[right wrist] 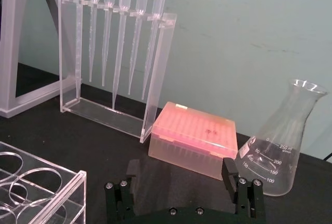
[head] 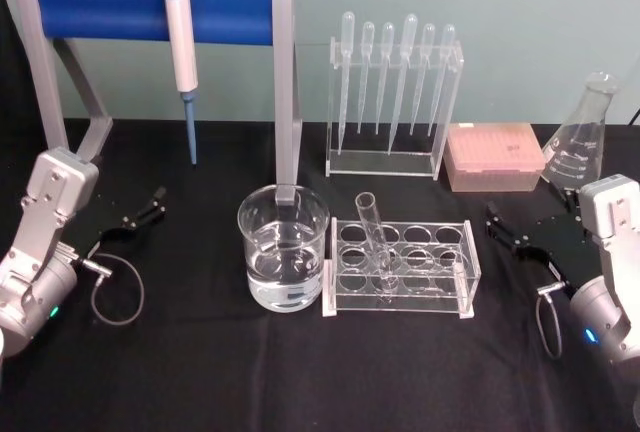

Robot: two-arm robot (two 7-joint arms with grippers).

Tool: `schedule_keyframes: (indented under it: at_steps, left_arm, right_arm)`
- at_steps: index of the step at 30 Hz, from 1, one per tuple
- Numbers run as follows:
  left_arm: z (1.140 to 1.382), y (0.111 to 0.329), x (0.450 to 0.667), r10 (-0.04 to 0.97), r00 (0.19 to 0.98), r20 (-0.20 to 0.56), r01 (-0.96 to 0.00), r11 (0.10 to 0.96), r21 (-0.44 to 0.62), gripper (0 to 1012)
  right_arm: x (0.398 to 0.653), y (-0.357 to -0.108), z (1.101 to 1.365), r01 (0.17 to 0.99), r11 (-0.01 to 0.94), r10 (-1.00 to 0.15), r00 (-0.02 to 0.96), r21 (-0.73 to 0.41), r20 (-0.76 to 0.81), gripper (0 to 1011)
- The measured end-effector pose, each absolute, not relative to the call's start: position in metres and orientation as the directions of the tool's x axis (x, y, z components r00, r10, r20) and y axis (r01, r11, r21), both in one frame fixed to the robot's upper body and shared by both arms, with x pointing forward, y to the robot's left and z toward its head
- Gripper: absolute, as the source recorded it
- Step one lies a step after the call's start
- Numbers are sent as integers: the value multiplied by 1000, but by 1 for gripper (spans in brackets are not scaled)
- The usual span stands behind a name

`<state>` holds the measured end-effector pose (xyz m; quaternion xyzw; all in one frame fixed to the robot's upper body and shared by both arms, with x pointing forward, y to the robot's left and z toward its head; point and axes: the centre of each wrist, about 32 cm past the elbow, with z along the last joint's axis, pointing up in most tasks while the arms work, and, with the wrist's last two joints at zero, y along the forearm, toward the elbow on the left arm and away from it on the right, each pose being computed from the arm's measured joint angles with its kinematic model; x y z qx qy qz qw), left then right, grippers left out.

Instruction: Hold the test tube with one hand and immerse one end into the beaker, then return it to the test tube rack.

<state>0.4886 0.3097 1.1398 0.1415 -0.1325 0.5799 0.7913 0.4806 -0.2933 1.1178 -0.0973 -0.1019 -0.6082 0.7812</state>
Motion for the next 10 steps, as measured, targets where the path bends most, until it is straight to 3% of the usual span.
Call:
schedule_keyframes:
  at_steps: [10]
  left_arm:
    - [1140,310,489,880,292,374,-955,287,70,1000]
  right_arm:
    - [480,-294,1118,970,243,-930,240,-26,279,1000]
